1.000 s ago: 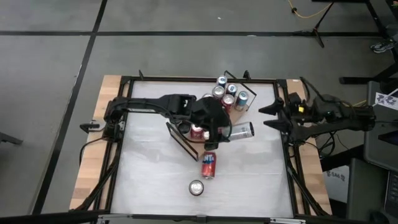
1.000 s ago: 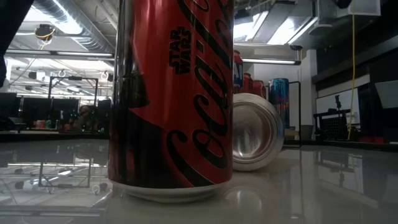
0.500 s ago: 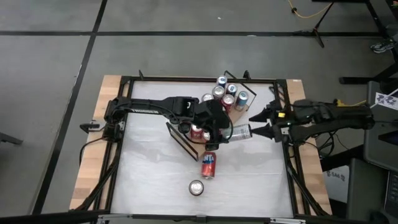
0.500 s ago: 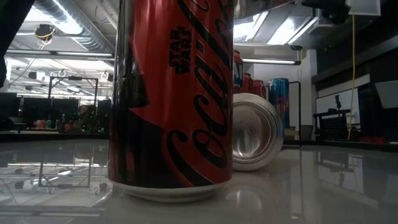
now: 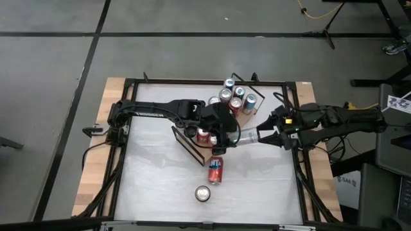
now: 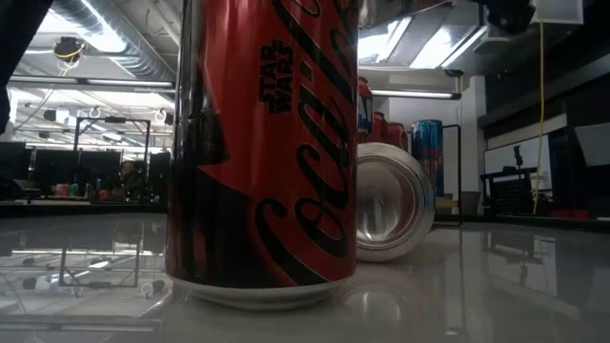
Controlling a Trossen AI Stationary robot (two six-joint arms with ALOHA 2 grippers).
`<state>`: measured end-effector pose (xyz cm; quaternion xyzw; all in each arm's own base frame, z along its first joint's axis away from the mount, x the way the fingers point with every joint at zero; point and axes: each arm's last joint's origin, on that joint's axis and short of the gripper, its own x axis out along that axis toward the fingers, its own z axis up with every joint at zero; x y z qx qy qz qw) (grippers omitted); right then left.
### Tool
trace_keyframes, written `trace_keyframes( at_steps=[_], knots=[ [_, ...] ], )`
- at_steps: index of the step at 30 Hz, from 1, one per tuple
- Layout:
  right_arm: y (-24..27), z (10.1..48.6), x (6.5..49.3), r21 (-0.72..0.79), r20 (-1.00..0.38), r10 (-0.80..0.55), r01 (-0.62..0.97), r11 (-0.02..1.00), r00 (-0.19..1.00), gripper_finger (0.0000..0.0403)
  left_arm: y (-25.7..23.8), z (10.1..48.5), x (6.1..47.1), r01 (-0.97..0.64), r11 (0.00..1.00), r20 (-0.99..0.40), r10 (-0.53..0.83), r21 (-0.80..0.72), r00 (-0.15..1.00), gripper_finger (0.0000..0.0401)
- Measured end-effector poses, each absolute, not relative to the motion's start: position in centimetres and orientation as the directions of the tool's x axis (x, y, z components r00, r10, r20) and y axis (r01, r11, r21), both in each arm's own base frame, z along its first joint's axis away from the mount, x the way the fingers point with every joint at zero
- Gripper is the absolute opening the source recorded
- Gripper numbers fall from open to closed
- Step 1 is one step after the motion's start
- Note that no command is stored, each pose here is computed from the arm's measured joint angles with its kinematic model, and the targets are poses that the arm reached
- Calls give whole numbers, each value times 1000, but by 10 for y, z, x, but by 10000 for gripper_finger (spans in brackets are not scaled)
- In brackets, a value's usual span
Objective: Place canned beverage on shelf
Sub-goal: Put the white pink soda can on the shelf aligned with the other white pink soda cans
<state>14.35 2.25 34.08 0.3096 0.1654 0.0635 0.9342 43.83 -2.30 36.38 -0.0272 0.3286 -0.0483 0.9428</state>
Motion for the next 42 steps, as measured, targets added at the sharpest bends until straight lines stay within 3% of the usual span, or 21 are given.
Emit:
trace_keyframes(
  at_steps=[19, 31, 42],
  knots=[
    [27, 330, 174, 595, -319, 225, 10, 804, 921, 356, -23, 364, 438, 57, 993, -619, -110, -104, 778, 232],
    [27, 329, 175, 559, -324, 229, -9, 829, 918, 239, -23, 363, 438, 39, 995, -627, -86, -89, 774, 234],
    [27, 329, 175, 561, -321, 233, -14, 828, 918, 249, -23, 363, 438, -5, 996, -629, -55, -93, 775, 234]
  ],
)
